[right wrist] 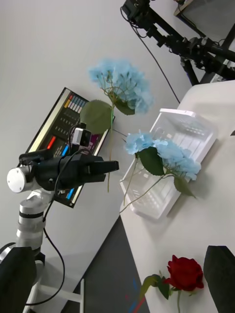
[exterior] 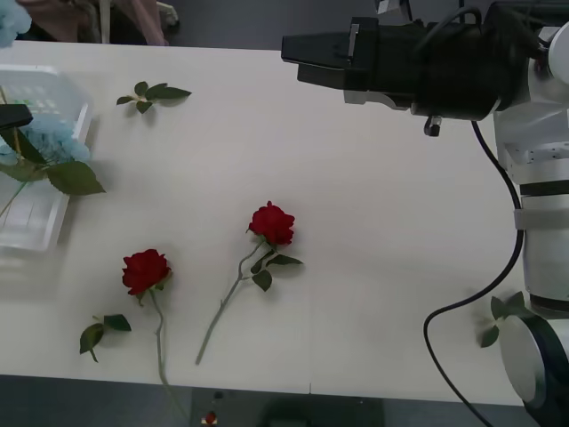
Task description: Put the red flowers into the right box and the blue flowers into the left box
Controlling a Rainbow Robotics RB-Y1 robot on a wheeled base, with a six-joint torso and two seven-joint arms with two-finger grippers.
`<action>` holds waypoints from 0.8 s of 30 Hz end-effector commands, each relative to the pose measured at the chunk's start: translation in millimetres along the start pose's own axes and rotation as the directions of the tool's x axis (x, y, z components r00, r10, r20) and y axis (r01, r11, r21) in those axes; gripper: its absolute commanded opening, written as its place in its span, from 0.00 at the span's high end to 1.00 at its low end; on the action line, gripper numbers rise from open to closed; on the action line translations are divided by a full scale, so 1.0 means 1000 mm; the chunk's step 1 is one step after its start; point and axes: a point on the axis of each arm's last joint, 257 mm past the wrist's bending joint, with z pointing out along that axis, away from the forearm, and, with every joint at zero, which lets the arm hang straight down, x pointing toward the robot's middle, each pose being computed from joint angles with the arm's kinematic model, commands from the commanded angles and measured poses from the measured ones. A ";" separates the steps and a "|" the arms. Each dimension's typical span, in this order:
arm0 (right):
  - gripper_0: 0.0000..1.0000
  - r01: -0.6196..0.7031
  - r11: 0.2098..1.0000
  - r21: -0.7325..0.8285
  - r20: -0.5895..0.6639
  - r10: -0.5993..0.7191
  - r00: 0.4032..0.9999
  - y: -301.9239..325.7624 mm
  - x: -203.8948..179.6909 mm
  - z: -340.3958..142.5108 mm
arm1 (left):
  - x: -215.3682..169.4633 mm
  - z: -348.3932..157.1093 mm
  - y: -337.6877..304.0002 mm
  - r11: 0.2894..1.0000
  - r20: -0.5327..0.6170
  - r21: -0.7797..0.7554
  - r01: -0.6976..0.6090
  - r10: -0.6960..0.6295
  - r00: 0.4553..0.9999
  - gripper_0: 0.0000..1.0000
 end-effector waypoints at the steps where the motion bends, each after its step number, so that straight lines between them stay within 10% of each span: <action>1: 0.00 0.125 0.990 0.057 -0.008 -0.125 0.992 0.000 -0.015 -0.022 | -0.016 -0.013 0.038 0.996 0.006 -0.055 -0.074 0.074 0.997 1.00; 24: 0.00 0.440 0.850 0.291 -0.361 -0.329 0.873 -0.065 0.013 -0.160 | -0.038 -0.018 0.142 0.981 0.105 -0.189 0.035 -0.015 0.994 1.00</action>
